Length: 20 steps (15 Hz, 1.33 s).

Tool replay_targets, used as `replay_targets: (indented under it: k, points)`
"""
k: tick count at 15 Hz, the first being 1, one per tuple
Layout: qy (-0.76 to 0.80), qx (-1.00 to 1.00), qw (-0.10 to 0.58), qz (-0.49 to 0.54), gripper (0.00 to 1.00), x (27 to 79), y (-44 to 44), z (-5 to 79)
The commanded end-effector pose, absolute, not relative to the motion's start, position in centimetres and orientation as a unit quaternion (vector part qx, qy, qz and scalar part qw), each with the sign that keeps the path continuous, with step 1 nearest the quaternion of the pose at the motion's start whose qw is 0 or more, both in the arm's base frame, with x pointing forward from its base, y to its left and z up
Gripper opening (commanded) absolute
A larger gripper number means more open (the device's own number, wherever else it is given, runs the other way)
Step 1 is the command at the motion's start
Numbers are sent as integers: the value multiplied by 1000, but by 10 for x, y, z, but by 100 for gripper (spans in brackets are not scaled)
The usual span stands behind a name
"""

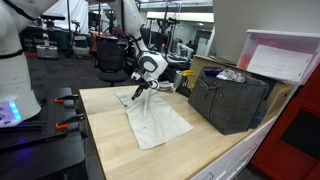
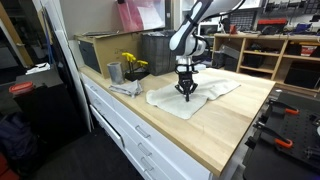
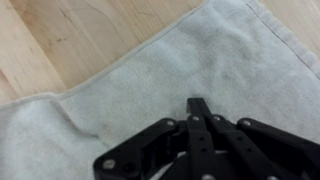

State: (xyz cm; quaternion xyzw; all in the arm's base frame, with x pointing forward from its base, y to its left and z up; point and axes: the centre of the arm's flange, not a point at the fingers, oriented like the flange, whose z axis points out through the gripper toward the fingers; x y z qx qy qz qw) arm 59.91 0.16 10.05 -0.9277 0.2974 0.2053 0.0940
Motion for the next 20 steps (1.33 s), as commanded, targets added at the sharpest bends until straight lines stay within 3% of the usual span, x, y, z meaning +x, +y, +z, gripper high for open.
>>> replay_targets:
  k: [1,20]
  points:
    - [281,-935,77,200,0,578,13,96]
    - [172,-956,76,226,0,535,85,97]
